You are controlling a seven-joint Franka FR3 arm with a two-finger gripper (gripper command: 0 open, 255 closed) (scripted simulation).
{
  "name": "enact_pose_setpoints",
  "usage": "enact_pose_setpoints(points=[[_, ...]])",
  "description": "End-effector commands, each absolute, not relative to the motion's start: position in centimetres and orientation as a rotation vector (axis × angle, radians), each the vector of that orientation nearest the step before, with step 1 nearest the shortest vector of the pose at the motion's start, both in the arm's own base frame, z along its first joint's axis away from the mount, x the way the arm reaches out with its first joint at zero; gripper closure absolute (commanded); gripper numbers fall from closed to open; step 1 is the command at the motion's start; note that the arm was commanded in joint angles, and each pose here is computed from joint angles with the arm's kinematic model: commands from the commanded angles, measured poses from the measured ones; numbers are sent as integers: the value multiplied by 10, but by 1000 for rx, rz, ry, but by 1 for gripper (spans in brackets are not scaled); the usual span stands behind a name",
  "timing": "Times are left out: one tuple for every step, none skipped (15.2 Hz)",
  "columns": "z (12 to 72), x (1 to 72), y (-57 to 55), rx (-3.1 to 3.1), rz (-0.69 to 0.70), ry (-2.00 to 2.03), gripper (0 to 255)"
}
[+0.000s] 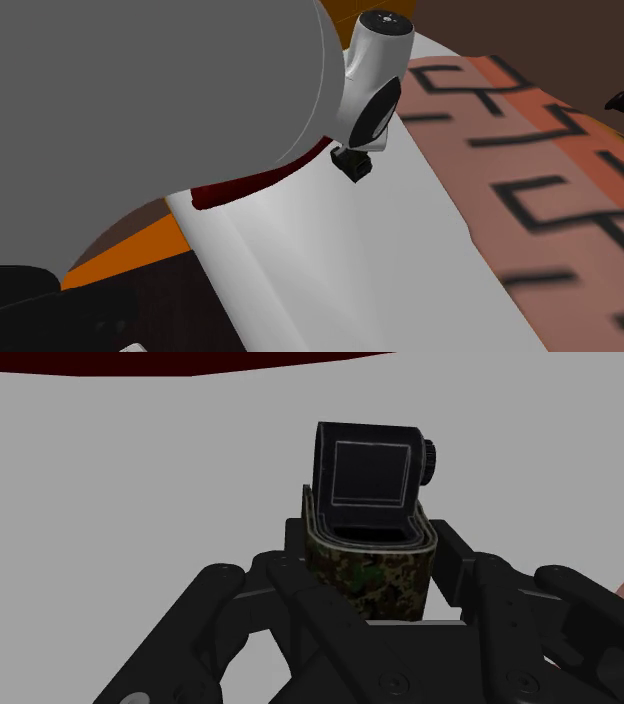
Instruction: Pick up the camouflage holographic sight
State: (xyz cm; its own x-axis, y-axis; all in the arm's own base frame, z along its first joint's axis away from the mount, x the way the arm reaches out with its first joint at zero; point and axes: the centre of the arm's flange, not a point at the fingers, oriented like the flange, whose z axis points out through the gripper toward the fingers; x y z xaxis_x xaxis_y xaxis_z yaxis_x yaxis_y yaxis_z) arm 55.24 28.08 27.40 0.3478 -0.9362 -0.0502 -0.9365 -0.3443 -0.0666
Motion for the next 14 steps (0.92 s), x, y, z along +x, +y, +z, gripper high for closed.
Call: enact_pose_setpoints(points=[[283, 553, 281, -2509, 5, 1748, 255], [289, 553, 281, -2509, 5, 1748, 255], [294, 553, 281, -2509, 5, 1748, 255], [299, 553, 281, -2509, 5, 1748, 255], [305, 553, 281, -2509, 5, 1748, 255], [310, 553, 281, -2509, 5, 1748, 255], [315, 553, 281, -2509, 5, 1748, 255], [320, 553, 281, -2509, 5, 1748, 255], [326, 553, 281, -2509, 5, 1748, 255], [331, 553, 281, -2509, 5, 1748, 255], [336, 553, 281, -2509, 5, 1748, 255], [342, 553, 281, -2509, 5, 1748, 255], [347, 553, 281, -2509, 5, 1748, 255], [348, 553, 281, -2509, 5, 1748, 255]])
